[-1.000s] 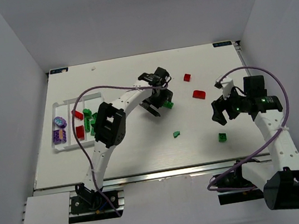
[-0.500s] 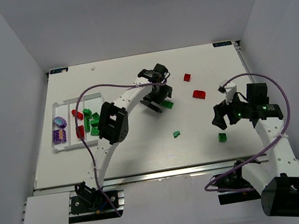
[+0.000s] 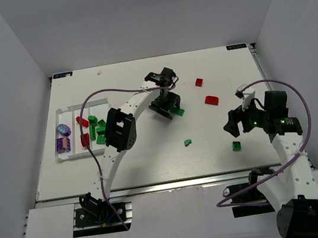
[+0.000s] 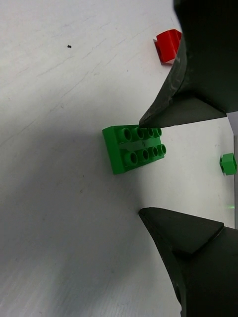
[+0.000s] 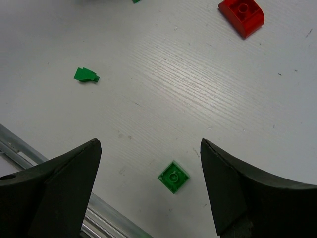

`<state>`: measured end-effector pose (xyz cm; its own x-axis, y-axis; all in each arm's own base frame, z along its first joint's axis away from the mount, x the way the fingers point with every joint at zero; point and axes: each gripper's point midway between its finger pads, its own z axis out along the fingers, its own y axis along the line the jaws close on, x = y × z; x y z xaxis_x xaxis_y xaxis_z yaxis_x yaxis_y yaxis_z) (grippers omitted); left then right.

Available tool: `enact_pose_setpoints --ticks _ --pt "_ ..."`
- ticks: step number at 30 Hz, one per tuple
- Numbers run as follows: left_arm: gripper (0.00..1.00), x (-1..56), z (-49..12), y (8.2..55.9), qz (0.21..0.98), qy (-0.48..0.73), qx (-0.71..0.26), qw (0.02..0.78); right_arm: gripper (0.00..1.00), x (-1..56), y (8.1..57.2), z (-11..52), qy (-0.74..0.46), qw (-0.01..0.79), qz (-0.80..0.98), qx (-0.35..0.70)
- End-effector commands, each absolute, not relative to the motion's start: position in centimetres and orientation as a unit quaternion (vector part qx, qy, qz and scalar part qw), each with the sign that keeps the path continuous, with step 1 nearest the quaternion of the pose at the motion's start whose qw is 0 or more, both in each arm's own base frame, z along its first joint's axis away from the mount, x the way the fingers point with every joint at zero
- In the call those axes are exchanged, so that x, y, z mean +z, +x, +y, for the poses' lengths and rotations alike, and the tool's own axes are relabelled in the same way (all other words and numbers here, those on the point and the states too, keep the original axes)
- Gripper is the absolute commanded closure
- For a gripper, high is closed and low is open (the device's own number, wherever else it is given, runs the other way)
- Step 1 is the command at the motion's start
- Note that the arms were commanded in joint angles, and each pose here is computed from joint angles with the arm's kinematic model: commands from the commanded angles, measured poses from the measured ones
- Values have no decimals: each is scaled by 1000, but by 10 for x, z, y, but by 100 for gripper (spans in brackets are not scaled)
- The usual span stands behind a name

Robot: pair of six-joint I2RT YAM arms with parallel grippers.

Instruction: Sort the legos into containers by color

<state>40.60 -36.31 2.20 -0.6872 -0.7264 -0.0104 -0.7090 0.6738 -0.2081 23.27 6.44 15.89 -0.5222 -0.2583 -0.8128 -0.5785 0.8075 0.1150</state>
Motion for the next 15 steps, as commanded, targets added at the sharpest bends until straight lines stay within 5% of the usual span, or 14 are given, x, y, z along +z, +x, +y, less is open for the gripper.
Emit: enact_pose_setpoints --ticks 1,15 --pt "26 -14 -339 392 924 -381 -26 34 15 170 236 70 -238 445 838 206" --pt "32 10 -286 352 943 -327 44 49 15 171 235 74 -250 444 834 213"
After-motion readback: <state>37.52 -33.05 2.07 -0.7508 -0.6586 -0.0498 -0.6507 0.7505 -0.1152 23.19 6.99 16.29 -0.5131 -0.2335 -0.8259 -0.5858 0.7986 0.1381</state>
